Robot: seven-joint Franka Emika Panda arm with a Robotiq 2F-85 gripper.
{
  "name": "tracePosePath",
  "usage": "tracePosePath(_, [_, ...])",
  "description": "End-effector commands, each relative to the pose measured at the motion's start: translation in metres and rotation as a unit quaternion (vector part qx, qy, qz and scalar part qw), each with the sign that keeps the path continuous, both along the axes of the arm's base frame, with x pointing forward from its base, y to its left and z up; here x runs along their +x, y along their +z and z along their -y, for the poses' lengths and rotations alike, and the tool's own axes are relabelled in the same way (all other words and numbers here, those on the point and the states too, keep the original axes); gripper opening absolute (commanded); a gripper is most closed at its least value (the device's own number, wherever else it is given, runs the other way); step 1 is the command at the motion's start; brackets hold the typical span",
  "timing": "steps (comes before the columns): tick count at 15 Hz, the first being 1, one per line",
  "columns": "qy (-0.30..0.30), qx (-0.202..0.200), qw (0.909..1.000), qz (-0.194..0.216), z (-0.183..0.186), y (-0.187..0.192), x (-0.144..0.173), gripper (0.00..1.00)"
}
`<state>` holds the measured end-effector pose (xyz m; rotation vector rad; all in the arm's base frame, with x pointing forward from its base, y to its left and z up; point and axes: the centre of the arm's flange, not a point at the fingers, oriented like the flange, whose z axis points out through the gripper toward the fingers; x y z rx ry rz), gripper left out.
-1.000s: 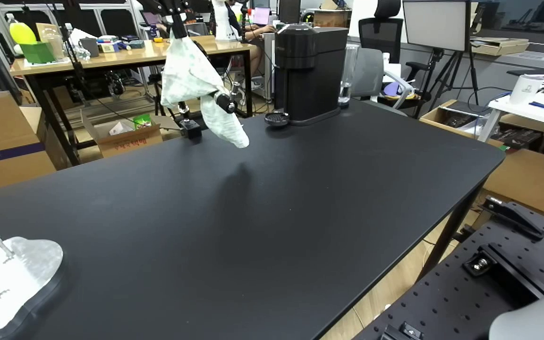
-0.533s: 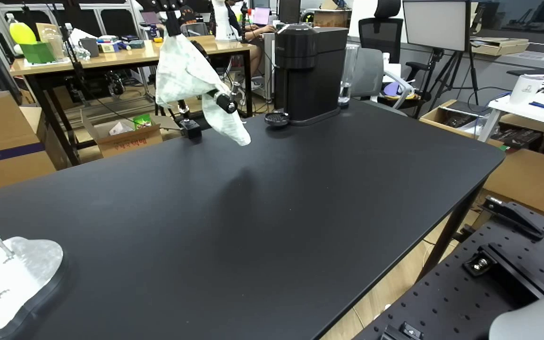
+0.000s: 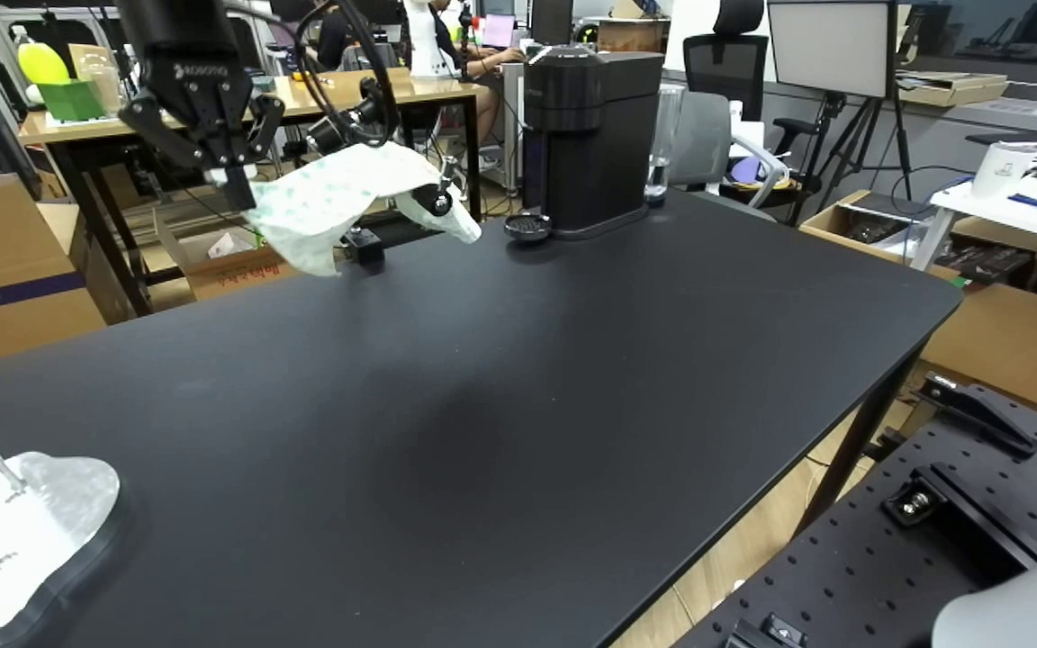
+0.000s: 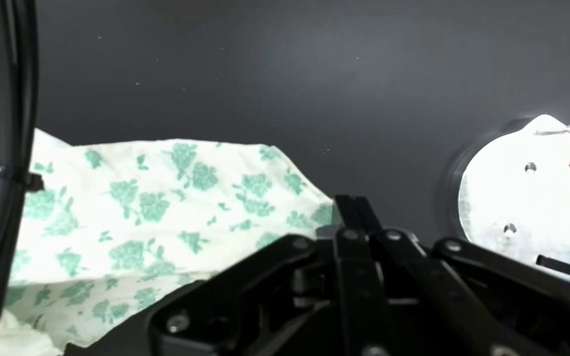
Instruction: Hang the towel on the black bar
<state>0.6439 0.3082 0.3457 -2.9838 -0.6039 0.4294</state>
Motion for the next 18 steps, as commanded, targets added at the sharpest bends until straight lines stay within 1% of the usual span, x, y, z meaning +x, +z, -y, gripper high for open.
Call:
tracePosePath(1, [-0.007, 0.008, 0.9999, -0.007, -0.008, -0.026, -0.009, 0.00])
tracePosePath(5, [-0.017, 0.001, 0.9998, 0.007, 0.003, -0.036, -0.003, 0.00])
tracePosePath(8, [-0.034, -0.009, 0.9991, 0.025, 0.021, -0.023, 0.007, 0.00])
tracePosePath(10, [-0.047, -0.018, 0.9980, 0.038, 0.041, -0.014, 0.015, 0.00])
tracePosePath(16, [-0.085, -0.054, 0.9914, 0.085, 0.112, 0.030, 0.033, 0.00])
tracePosePath(17, [-0.083, -0.055, 0.9915, 0.083, 0.122, 0.036, 0.033, 0.27])
tracePosePath(18, [-0.082, -0.057, 0.9918, 0.080, 0.129, 0.041, 0.034, 0.28])
